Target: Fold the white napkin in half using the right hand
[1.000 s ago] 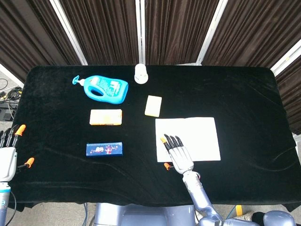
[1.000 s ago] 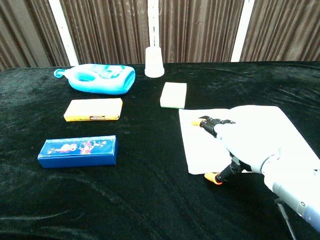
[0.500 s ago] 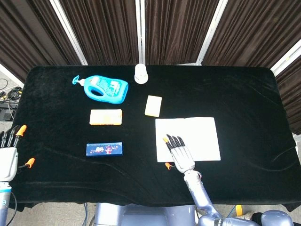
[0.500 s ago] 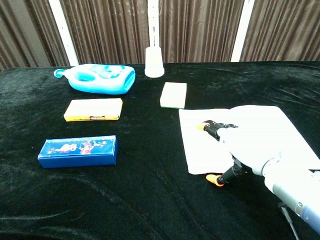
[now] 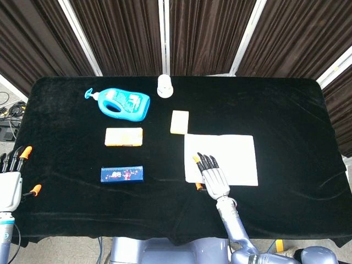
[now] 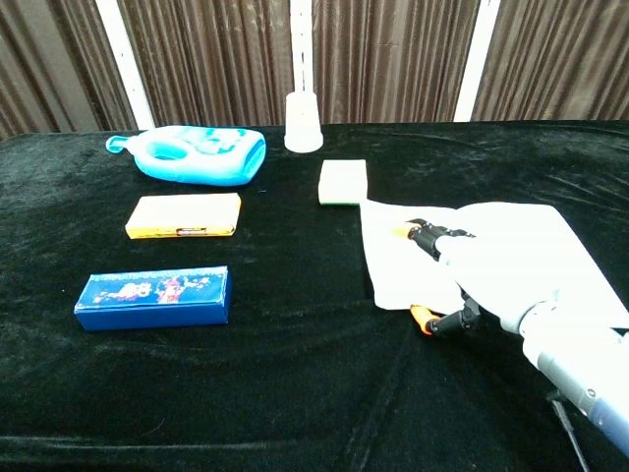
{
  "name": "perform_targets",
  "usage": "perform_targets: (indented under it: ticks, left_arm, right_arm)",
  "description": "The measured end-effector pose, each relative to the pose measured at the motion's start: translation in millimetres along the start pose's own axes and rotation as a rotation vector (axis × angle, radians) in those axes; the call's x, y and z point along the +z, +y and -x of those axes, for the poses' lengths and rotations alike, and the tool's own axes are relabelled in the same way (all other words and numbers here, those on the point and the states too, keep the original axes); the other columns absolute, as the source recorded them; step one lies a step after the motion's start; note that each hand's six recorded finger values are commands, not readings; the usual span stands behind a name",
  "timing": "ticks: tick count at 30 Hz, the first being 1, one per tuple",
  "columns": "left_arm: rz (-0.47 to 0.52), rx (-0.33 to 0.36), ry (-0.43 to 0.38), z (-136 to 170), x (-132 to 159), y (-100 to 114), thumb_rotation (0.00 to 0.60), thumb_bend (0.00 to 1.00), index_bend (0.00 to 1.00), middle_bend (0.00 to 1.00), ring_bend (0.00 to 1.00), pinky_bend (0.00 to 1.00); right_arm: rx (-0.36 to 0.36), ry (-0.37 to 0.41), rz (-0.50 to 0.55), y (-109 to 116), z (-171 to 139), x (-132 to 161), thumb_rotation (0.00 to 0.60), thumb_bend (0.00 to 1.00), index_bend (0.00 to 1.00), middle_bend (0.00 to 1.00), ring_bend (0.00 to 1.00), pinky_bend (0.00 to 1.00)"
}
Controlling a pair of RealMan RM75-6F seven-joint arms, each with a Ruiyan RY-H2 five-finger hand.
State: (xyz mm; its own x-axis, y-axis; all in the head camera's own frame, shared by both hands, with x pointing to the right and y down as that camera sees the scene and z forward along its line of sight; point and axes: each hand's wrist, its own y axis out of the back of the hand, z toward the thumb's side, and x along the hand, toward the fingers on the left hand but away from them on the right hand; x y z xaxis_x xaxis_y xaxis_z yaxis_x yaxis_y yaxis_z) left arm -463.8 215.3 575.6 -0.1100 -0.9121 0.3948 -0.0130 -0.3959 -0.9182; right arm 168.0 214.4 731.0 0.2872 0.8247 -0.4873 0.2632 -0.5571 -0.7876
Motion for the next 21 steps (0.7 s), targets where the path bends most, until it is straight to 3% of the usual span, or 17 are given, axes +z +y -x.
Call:
perform_targets:
  ticks: [12, 21]
  left_arm:
    - [0.000, 0.001, -0.002, 0.9, 1.0, 0.1, 0.600, 0.22, 0.00, 0.00, 0.00, 0.00]
    - [0.003, 0.009, -0.007, 2.0, 2.4, 1.6, 0.600, 0.22, 0.00, 0.00, 0.00, 0.00]
  right_arm:
    - [-0.022, -0.027, 0.105, 15.9, -2.6, 0.9, 0.600, 0.46, 0.00, 0.00, 0.00, 0.00]
    - [-0.079, -0.083, 0.149, 36.9, -4.6, -12.3, 0.600, 0.46, 0.00, 0.00, 0.00, 0.00]
